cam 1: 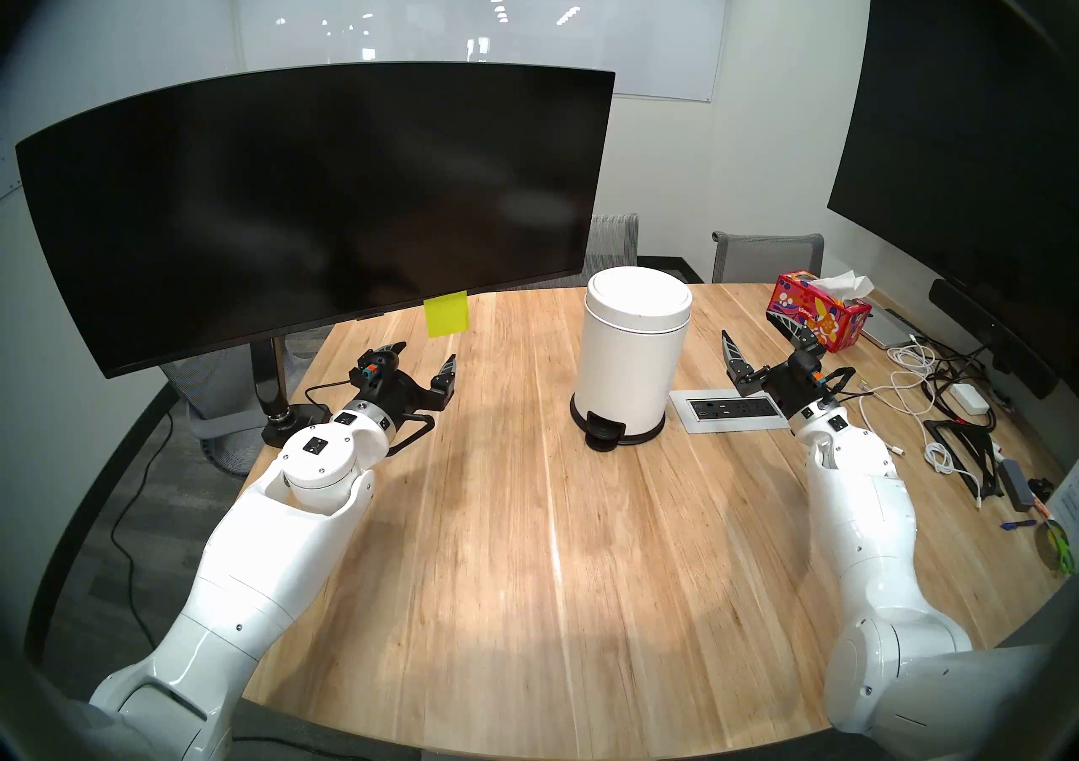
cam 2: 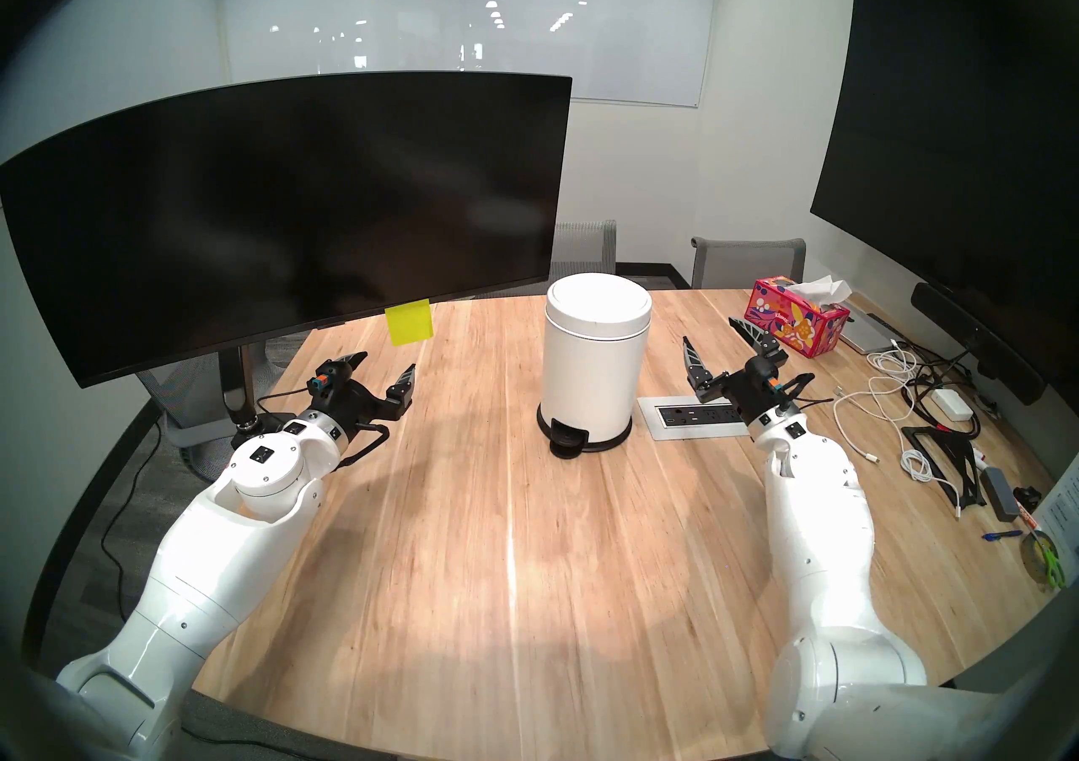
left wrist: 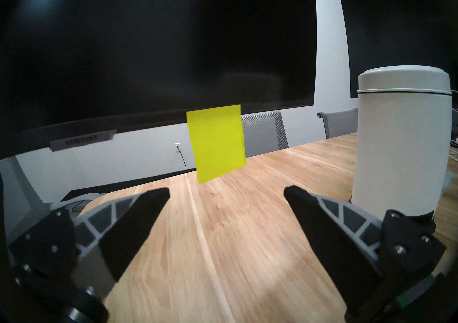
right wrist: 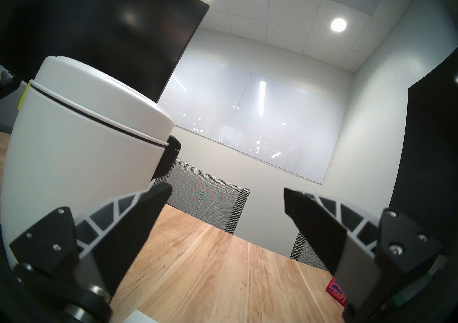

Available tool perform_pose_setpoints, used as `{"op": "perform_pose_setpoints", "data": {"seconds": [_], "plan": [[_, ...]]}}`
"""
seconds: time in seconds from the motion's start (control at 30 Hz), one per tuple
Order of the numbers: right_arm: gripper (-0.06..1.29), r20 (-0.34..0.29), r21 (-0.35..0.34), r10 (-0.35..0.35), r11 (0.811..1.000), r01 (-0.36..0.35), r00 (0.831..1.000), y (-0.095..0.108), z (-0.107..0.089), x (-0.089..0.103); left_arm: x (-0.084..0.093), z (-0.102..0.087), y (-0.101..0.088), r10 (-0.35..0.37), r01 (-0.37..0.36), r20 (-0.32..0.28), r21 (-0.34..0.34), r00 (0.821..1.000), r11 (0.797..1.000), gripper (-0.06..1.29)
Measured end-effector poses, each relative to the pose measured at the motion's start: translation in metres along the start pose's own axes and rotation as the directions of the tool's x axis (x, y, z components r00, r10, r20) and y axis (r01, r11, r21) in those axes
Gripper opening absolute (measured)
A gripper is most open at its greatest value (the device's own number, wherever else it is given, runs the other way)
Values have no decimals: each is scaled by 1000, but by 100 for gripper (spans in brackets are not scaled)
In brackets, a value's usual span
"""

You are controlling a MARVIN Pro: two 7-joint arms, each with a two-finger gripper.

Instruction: Peel the sticky note off the monitor, open the trash can lid and drop the sticker into the trash can

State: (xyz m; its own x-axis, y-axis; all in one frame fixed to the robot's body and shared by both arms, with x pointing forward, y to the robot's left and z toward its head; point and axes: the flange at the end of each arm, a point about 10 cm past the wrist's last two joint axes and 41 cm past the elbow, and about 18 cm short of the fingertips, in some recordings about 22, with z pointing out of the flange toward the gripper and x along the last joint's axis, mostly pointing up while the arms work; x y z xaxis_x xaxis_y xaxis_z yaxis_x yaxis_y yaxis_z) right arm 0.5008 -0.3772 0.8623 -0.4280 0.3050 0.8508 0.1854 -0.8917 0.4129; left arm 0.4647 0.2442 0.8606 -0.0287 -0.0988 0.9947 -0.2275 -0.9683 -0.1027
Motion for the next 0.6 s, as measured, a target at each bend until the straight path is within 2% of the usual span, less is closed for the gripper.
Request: {"op": "perform_pose_setpoints", "data": {"seconds": [0.23,0.6], "plan": [[125,0,0,0,1000,0,1000,0,0,0,5,14,-9,-26,26,-14,10,1000,1000,127],[125,0,0,0,1000,0,1000,0,0,0,12,29,-12,-56,56,-35,0,998,998,127]]}}
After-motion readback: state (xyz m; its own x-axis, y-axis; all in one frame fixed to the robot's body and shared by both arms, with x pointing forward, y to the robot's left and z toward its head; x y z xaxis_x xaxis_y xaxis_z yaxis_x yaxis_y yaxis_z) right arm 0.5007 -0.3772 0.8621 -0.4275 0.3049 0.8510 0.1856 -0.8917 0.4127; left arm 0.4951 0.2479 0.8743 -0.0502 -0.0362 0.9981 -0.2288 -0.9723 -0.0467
